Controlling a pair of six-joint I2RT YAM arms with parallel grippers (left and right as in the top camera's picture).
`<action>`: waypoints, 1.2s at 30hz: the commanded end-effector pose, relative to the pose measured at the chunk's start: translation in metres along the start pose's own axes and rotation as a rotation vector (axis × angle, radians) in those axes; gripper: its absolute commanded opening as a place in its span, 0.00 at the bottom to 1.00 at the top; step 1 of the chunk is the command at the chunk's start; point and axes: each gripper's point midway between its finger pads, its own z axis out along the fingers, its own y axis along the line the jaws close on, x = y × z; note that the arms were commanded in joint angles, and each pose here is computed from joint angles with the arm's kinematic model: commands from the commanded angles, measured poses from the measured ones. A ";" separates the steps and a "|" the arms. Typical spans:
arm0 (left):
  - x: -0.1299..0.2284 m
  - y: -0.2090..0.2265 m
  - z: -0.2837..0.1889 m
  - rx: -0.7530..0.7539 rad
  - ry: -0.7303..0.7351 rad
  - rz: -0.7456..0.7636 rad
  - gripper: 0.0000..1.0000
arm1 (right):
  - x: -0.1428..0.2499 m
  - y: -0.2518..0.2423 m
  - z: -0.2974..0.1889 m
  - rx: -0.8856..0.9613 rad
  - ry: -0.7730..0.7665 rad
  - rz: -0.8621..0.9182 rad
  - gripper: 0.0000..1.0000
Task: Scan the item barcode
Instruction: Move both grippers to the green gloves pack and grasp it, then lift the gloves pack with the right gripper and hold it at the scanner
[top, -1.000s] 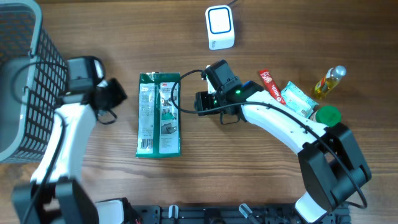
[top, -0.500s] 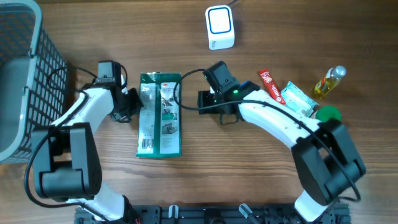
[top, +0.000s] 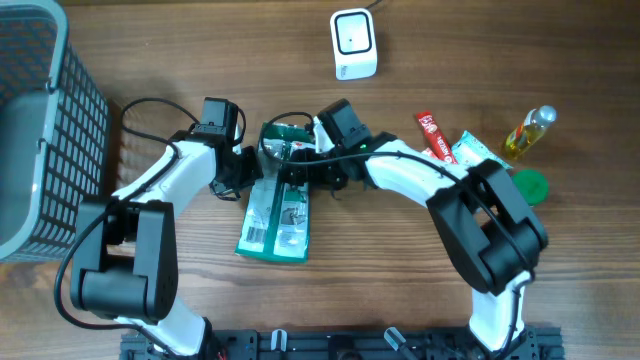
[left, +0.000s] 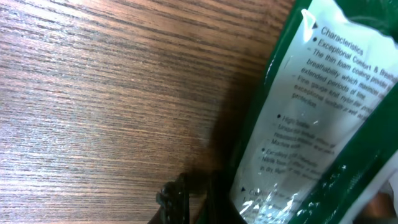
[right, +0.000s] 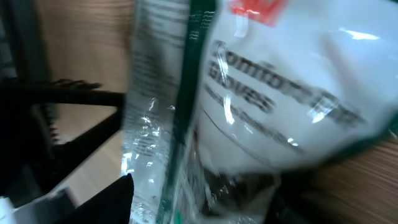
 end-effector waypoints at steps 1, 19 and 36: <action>0.025 0.009 0.020 -0.035 0.094 -0.017 0.04 | 0.041 -0.018 0.039 -0.050 0.156 0.080 0.58; -0.045 0.029 -0.036 -0.053 -0.155 -0.038 0.15 | 0.015 0.018 0.010 -0.152 0.054 -0.218 0.04; -0.111 0.085 -0.111 -0.054 -0.453 -0.088 1.00 | -0.057 0.170 -0.298 0.494 -0.737 -1.226 0.04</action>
